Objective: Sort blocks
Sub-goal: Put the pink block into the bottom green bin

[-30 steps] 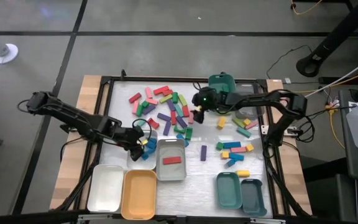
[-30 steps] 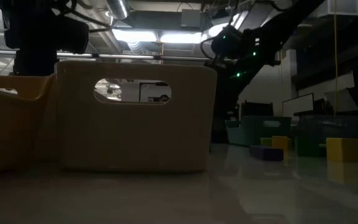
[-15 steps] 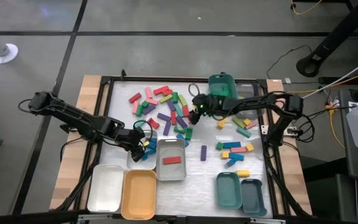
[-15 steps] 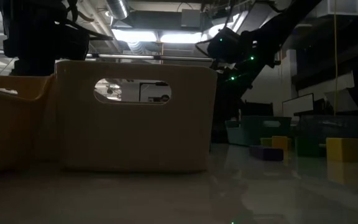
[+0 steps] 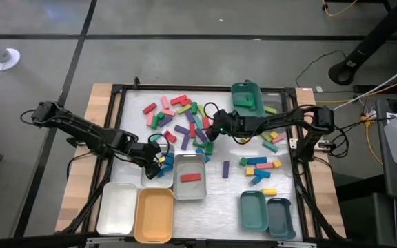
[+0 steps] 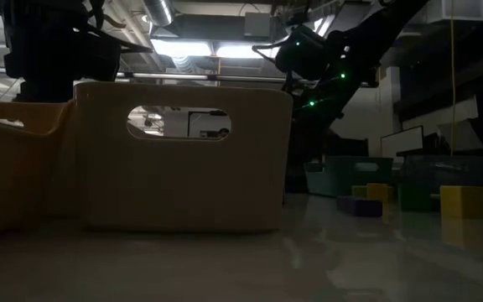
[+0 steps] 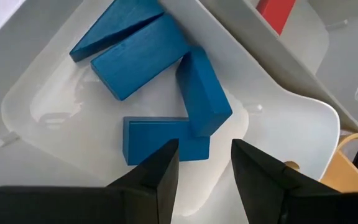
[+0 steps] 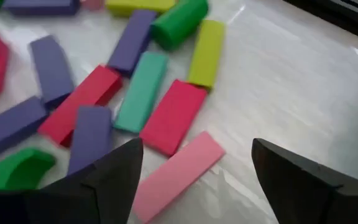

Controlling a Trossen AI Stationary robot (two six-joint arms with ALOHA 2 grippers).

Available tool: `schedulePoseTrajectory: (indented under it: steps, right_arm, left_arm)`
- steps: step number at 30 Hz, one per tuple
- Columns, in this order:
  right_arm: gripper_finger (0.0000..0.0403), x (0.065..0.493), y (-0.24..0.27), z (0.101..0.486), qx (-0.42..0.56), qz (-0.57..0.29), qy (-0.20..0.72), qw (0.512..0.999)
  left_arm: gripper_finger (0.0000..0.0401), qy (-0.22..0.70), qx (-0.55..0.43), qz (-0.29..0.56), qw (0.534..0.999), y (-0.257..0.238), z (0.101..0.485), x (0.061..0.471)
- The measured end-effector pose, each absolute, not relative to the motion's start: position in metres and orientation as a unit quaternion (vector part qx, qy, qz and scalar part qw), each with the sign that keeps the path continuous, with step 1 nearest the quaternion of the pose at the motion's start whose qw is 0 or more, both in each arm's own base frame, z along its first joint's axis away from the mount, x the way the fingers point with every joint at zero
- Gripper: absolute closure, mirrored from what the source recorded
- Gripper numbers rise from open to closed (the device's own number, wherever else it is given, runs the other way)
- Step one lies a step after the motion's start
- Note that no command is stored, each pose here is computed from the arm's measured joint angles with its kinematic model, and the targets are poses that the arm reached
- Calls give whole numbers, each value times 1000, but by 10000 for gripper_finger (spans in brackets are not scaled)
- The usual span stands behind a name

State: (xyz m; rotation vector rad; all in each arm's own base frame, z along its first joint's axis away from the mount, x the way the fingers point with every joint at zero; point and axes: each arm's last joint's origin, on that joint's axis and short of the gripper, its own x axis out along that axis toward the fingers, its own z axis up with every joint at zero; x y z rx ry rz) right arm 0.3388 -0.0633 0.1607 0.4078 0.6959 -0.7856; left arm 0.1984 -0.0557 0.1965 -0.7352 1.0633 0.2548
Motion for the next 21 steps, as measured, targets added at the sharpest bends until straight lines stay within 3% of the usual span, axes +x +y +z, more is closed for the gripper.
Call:
schedulePoseTrajectory:
  steps: [21]
  right_arm:
    - [104, 347, -50, 116, 256, -429, 330, 800]
  left_arm:
    - [268, 499, -313, 101, 802, -56, 196, 198]
